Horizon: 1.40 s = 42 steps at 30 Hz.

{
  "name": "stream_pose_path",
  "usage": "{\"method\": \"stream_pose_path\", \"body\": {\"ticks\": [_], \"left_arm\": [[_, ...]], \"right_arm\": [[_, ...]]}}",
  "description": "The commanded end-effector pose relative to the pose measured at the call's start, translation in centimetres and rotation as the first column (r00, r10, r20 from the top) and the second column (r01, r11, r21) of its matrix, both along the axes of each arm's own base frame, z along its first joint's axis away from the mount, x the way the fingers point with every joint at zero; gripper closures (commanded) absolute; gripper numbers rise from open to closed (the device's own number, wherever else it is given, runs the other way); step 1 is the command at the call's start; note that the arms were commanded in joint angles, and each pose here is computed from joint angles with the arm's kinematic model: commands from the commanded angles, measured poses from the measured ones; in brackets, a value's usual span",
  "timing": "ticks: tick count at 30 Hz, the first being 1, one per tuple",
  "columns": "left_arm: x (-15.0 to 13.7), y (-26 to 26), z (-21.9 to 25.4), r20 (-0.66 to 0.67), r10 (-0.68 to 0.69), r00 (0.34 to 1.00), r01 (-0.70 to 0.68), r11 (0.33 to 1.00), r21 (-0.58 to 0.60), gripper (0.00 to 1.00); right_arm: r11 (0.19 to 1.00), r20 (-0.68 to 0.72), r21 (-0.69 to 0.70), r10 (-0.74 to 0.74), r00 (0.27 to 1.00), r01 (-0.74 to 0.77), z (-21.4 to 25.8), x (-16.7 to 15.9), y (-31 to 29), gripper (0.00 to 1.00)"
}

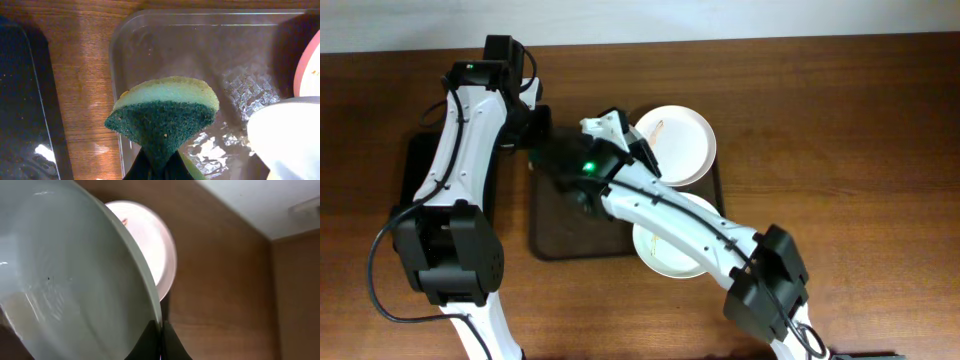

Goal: Clean dirty plates on tray and stack at the side
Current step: 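Lift the cleaned plate with the right gripper and carry it right of the tray, then set the plate down on the table and release it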

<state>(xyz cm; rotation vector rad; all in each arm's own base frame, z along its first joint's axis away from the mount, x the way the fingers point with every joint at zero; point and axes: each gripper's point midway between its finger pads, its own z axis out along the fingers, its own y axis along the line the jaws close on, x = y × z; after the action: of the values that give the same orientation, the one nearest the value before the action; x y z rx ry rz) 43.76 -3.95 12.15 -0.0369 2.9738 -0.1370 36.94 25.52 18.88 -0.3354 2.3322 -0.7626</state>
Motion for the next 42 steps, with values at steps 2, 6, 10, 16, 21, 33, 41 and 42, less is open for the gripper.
{"method": "stream_pose_path", "body": {"ticks": [2,6,10,16,21,33,41,42], "left_arm": [[0.4,-0.1,1.3,0.04,-0.014,0.999,0.014,1.0,-0.013,0.99],[0.4,-0.1,1.3,0.04,-0.014,0.999,0.014,1.0,-0.013,0.99],[0.5,-0.1,1.3,0.04,-0.014,0.999,0.014,1.0,-0.013,0.99],[0.5,-0.1,1.3,0.044,-0.014,0.999,0.014,1.0,-0.013,0.99],[0.5,-0.1,1.3,0.044,-0.014,0.999,0.014,1.0,-0.013,0.99],[0.6,-0.2,1.3,0.048,-0.017,0.999,0.018,1.0,-0.013,0.99],[0.9,-0.5,1.4,0.059,-0.024,0.998,0.025,1.0,-0.01,0.99],[0.9,-0.5,1.4,0.06,-0.024,0.998,0.025,1.0,-0.01,0.99]], "right_arm": [[0.999,0.213,-0.017,-0.041,0.976,0.045,4.5,0.4,-0.5,0.96],[0.998,0.229,-0.012,-0.051,0.972,0.056,4.7,0.4,-0.6,0.96],[0.999,0.234,-0.017,-0.032,0.972,0.037,4.8,-0.1,0.1,0.96],[0.99,0.098,0.131,-0.069,0.993,0.056,3.7,-0.6,-0.3,0.96],[0.854,-0.15,0.489,-0.119,0.981,0.178,6.2,-0.4,-5.0,0.96],[0.335,-0.46,0.55,-0.643,0.612,0.765,-2.0,0.5,-36.5,0.96],[0.236,-0.602,0.442,-0.637,0.481,0.865,-14.6,-5.0,-36.1,0.96],[0.226,-0.604,0.44,-0.641,0.473,0.869,-15.1,-5.4,-36.3,0.96]]}}
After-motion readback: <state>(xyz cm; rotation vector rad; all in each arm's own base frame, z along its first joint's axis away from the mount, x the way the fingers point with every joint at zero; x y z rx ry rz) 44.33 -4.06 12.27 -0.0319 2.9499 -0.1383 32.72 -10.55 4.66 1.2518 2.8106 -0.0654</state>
